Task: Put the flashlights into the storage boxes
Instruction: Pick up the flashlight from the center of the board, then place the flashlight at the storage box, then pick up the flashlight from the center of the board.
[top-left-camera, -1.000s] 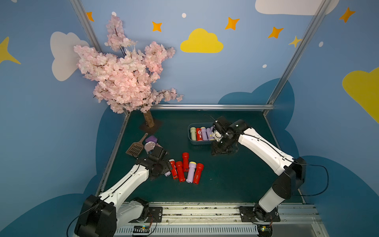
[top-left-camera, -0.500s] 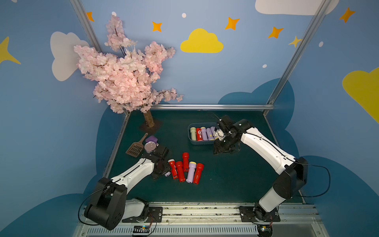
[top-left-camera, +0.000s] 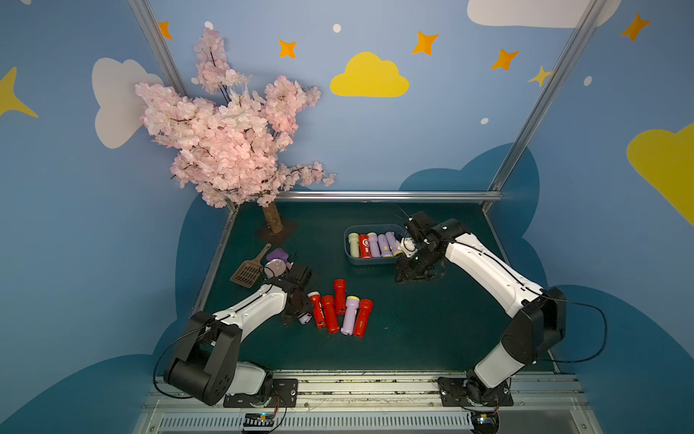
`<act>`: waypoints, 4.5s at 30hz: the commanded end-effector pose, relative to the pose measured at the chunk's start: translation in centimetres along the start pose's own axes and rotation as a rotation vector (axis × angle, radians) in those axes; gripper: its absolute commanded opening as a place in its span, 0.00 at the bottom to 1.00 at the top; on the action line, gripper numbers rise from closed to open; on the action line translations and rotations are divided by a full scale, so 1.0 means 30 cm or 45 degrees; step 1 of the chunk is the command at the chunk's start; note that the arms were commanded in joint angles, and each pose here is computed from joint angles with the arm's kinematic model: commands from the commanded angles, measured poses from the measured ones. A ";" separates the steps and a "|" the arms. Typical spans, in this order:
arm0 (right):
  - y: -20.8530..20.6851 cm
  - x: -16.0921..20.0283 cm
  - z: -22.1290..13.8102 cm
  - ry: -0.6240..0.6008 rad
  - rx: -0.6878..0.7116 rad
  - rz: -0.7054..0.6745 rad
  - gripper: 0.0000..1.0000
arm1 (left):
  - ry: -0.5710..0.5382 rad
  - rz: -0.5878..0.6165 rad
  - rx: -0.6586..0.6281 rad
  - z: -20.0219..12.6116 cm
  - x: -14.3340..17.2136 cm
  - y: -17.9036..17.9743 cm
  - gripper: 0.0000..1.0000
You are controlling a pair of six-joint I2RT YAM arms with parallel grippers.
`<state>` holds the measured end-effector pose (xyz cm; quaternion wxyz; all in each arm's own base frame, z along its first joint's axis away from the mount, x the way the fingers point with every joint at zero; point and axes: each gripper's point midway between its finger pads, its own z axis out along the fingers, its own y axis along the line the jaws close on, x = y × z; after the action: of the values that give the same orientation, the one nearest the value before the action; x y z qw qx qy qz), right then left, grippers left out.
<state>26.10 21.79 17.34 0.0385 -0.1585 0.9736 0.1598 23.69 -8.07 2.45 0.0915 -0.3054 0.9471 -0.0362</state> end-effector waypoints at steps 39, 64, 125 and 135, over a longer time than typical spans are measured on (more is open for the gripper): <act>-0.077 -0.081 -0.041 -0.060 -0.022 0.061 0.51 | -0.021 0.286 -0.036 -0.204 -0.093 -0.123 0.16; -0.168 -0.032 -0.091 -0.124 0.070 0.218 0.50 | -0.119 0.803 0.289 -0.210 -0.335 -0.877 0.10; -0.115 0.046 -0.113 -0.187 -0.079 0.284 0.52 | -0.200 0.895 0.534 -0.459 -0.249 -0.862 0.85; 0.008 0.078 0.033 -0.023 -0.163 0.181 0.53 | -0.285 0.748 0.502 -0.507 -0.135 -0.520 0.90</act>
<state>24.59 20.05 17.48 0.0516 -0.0777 0.9723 0.2143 33.87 -19.19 18.88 0.2319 0.0233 0.9604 -0.1529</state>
